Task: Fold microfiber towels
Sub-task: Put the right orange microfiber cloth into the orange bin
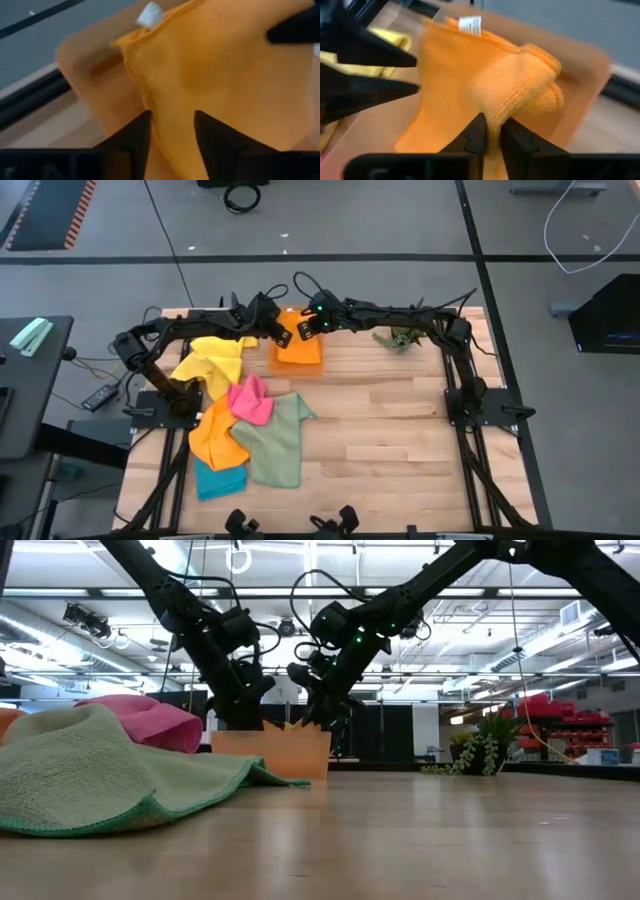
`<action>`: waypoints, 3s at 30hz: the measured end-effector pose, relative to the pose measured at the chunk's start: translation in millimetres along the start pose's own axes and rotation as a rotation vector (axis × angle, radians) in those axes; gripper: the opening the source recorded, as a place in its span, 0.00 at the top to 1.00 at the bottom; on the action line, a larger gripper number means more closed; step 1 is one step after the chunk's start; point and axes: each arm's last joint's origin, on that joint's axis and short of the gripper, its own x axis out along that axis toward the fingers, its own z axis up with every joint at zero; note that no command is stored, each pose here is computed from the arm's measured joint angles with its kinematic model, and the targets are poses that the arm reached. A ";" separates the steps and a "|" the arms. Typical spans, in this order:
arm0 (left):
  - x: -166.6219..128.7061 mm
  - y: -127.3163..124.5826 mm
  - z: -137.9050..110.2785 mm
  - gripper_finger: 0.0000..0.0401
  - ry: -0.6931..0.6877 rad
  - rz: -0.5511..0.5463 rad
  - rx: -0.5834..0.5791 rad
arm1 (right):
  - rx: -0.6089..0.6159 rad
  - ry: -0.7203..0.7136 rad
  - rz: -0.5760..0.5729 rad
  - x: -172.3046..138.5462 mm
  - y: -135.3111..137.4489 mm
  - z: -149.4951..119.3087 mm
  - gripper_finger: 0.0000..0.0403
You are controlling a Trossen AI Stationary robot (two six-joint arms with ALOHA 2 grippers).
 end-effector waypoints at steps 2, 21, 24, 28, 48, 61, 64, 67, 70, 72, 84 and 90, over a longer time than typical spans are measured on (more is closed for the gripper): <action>-0.3 2.2 1.2 0.53 -0.006 0.005 0.014 | 0.010 -0.002 -0.007 0.4 -5.8 3.4 0.79; -3.3 -44.7 0.6 0.92 -0.109 -0.281 0.397 | -0.115 0.010 -0.074 -91.3 6.2 20.3 0.47; 11.0 -46.3 -2.2 0.97 -0.039 -0.211 0.484 | -0.160 -0.037 -0.117 -118.8 22.9 14.9 0.49; 33.5 -50.2 -0.8 0.99 0.132 -0.195 0.557 | -0.147 -0.090 -0.084 -149.0 38.5 12.2 0.52; 64.1 -59.6 4.2 0.99 0.472 -0.181 0.558 | -0.137 -0.119 -0.096 -209.6 42.8 5.5 0.56; 55.9 -58.8 -7.2 0.99 0.633 -0.162 0.369 | -0.189 -0.105 -0.075 -217.8 54.3 -5.5 0.56; 51.9 -60.7 -7.1 0.97 0.653 -0.164 0.347 | -0.196 -0.104 -0.077 -217.8 54.1 -5.5 0.56; 45.7 -64.1 2.8 0.96 0.625 -0.166 0.347 | -0.198 -0.100 -0.080 -217.8 53.8 -5.9 0.56; 34.4 -66.8 18.9 0.99 0.538 -0.163 0.352 | -0.191 -0.081 -0.092 -217.7 52.4 -7.8 0.56; 33.1 -68.3 27.3 0.99 0.470 -0.142 0.362 | -0.188 -0.057 -0.107 -217.9 51.1 -10.6 0.56; 69.1 -54.8 48.9 0.98 0.213 -0.115 0.348 | -0.189 -0.005 -0.097 -222.6 63.1 -27.9 0.56; 86.9 -54.5 38.8 0.98 0.241 -0.118 0.370 | -0.175 0.000 -0.096 -223.8 65.6 -31.2 0.56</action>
